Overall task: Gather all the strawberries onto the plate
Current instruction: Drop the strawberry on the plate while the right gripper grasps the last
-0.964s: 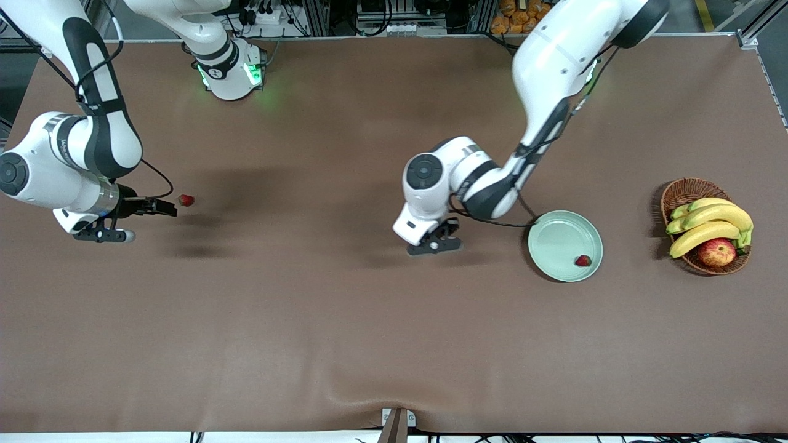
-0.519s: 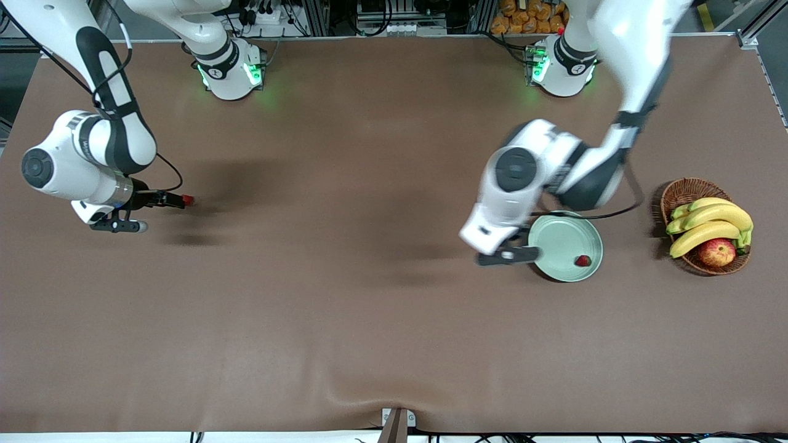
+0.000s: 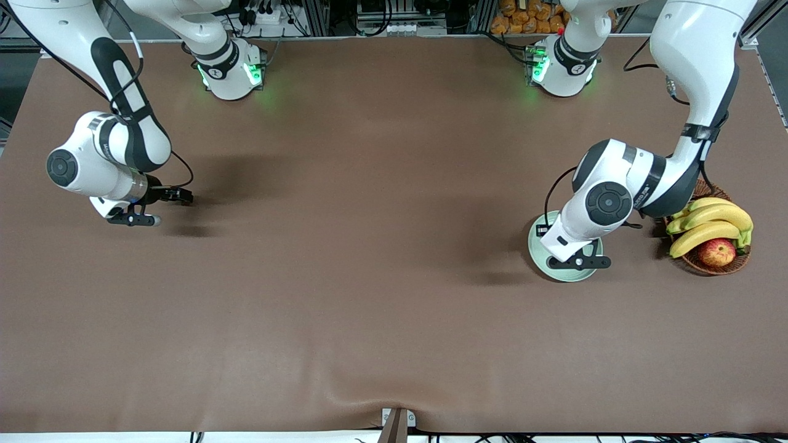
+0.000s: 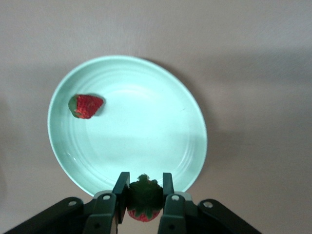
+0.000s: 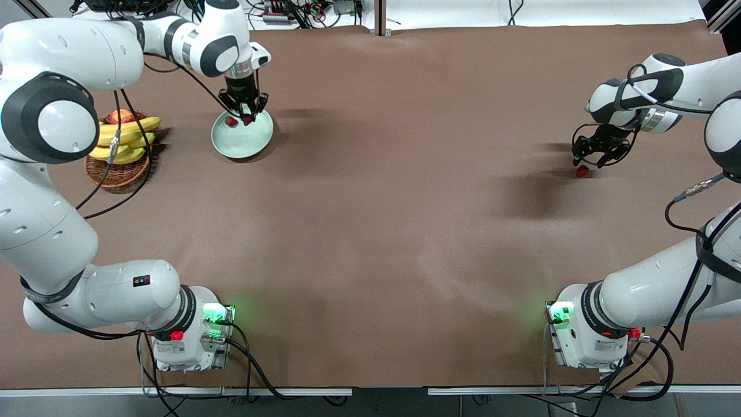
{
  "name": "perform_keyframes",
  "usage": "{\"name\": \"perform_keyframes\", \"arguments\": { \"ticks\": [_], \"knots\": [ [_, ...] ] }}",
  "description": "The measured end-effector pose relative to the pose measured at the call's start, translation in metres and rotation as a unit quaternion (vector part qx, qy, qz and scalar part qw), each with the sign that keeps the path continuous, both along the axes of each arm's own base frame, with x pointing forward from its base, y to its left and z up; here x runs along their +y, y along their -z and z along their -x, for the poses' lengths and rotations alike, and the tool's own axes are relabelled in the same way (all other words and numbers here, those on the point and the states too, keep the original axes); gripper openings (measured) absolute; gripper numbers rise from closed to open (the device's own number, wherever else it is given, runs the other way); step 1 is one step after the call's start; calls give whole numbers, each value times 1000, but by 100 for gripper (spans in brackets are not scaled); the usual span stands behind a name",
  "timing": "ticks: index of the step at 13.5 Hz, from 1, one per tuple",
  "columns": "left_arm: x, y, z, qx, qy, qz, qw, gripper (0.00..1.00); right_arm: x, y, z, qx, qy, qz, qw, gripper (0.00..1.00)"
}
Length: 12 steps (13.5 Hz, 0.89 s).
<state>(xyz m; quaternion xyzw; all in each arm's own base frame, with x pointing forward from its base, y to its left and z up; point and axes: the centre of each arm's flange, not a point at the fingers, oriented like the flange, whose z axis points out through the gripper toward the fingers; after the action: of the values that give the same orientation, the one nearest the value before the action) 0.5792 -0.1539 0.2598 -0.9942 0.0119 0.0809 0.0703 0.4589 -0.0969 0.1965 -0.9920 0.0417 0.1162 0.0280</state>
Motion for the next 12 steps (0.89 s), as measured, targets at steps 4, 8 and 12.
{"name": "perform_keyframes", "arguments": {
  "ticks": [4, 8, 12],
  "knots": [
    [40, 10, -6, 0, -25, -3, 1000, 46, -1, 16, 6, 3, 0, 6, 1000, 62],
    [55, -51, -20, -26, -45, -12, 999, 89, 0, 19, 7, 5, -1, 7, 1000, 38],
    [36, -159, -33, -38, -65, -7, 997, 100, 17, 16, -2, -9, 1, -4, 1000, 33]
  ]
}}
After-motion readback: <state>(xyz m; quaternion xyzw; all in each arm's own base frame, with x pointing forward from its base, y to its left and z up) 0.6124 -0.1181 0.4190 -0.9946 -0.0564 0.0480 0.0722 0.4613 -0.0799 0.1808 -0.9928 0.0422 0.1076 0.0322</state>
